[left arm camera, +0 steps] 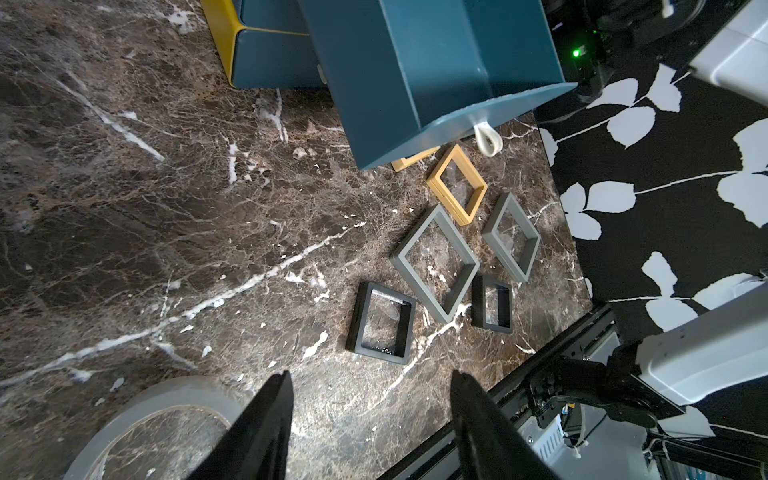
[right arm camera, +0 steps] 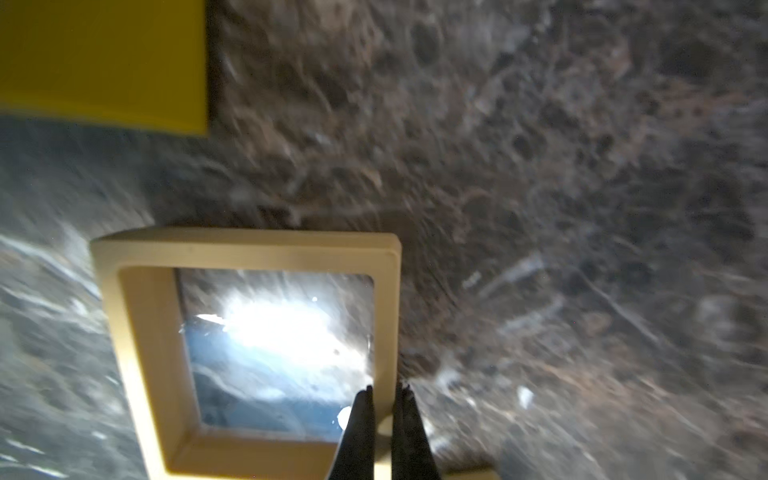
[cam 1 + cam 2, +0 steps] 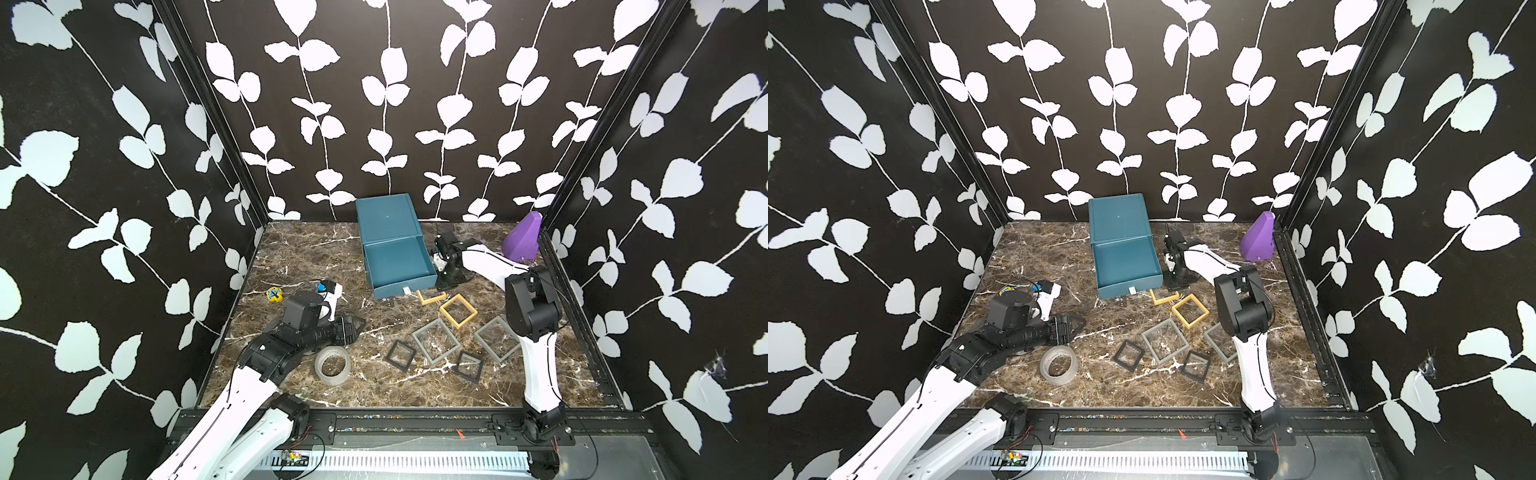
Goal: Place the brooch boxes into the drawer by color
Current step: Pick up the brooch box from the center of the board, then place the brooch box in the drawer.
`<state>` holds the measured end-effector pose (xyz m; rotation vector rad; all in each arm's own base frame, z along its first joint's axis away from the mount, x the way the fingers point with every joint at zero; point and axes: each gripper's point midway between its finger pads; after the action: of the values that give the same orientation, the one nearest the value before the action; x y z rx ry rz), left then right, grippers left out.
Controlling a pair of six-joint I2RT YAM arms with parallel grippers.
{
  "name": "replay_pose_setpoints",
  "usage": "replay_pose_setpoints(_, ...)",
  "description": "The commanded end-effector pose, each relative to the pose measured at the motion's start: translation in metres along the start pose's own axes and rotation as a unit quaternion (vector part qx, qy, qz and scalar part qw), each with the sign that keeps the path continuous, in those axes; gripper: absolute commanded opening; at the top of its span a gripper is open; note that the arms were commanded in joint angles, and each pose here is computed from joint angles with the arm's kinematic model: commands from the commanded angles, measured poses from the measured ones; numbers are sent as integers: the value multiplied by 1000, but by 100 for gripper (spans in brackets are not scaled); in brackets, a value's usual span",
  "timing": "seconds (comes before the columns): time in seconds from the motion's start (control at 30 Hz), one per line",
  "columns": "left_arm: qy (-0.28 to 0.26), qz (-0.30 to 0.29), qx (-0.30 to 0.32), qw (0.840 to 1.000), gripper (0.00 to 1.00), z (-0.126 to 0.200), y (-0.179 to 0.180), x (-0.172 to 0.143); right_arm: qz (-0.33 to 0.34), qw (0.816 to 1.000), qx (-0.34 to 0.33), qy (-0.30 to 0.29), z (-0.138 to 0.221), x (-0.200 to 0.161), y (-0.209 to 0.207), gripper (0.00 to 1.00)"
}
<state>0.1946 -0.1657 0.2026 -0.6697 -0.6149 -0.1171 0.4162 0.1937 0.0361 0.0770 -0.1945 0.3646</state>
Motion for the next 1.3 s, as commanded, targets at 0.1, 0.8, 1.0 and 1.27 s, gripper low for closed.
replay_pose_setpoints(0.1,-33,-26,-31,999,59,9,-25,29,-56,989,-136,-21,68,-23,-51,0)
replay_pose_setpoints(0.8,-105,-84,12,991,58,31,-62,129,-159,964,-104,-187,277,-8,5,0)
replay_pose_setpoints(1.0,-139,-29,-5,990,58,34,-61,160,-146,970,-40,-188,273,18,68,0)
replay_pose_setpoints(1.27,-159,-1,0,987,58,43,-46,179,-130,978,-15,-160,238,38,115,0)
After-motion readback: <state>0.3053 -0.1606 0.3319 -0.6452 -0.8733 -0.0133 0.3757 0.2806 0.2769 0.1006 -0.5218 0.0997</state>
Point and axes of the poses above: each gripper's point midway between its finger pads, its own z axis back along the fingers, its own y axis along the line the jaws close on, x = y × z
